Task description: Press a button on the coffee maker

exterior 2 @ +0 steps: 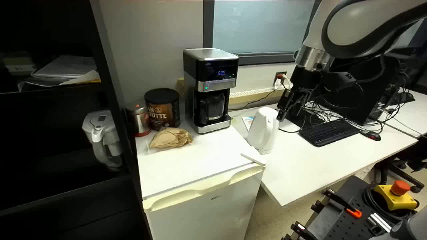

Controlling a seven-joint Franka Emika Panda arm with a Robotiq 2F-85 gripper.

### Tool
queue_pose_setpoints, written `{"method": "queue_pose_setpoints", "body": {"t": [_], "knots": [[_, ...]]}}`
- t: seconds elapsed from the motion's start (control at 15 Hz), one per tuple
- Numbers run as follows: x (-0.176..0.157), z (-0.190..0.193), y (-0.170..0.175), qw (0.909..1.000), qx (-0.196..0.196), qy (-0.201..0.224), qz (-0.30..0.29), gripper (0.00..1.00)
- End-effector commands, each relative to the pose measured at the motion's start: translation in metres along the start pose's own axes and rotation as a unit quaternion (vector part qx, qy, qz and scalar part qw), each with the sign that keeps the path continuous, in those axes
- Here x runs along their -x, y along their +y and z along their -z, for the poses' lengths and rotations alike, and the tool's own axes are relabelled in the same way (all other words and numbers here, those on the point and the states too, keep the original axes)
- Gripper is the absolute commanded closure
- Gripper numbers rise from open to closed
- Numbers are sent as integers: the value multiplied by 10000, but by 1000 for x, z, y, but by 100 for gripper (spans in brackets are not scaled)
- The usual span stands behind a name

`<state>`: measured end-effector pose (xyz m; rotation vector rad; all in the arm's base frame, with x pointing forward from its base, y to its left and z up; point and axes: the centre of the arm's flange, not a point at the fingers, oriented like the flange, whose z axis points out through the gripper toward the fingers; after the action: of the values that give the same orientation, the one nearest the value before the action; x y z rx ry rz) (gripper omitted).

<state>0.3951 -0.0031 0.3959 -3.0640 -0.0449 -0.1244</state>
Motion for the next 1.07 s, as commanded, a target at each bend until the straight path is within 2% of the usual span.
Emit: {"method": "queue_pose_setpoints", "body": {"t": [0.0, 0.47, 0.67, 0.8, 1.0], "knots": [[0, 0, 0, 10000, 0, 0, 0, 0], [0, 0, 0, 10000, 0, -1, 0, 0], [1, 4, -3, 9997, 92, 168, 140, 0], [0, 8, -8, 9981, 342, 454, 219, 0], [-7, 16, -19, 9887, 960, 1054, 461, 0]]}}
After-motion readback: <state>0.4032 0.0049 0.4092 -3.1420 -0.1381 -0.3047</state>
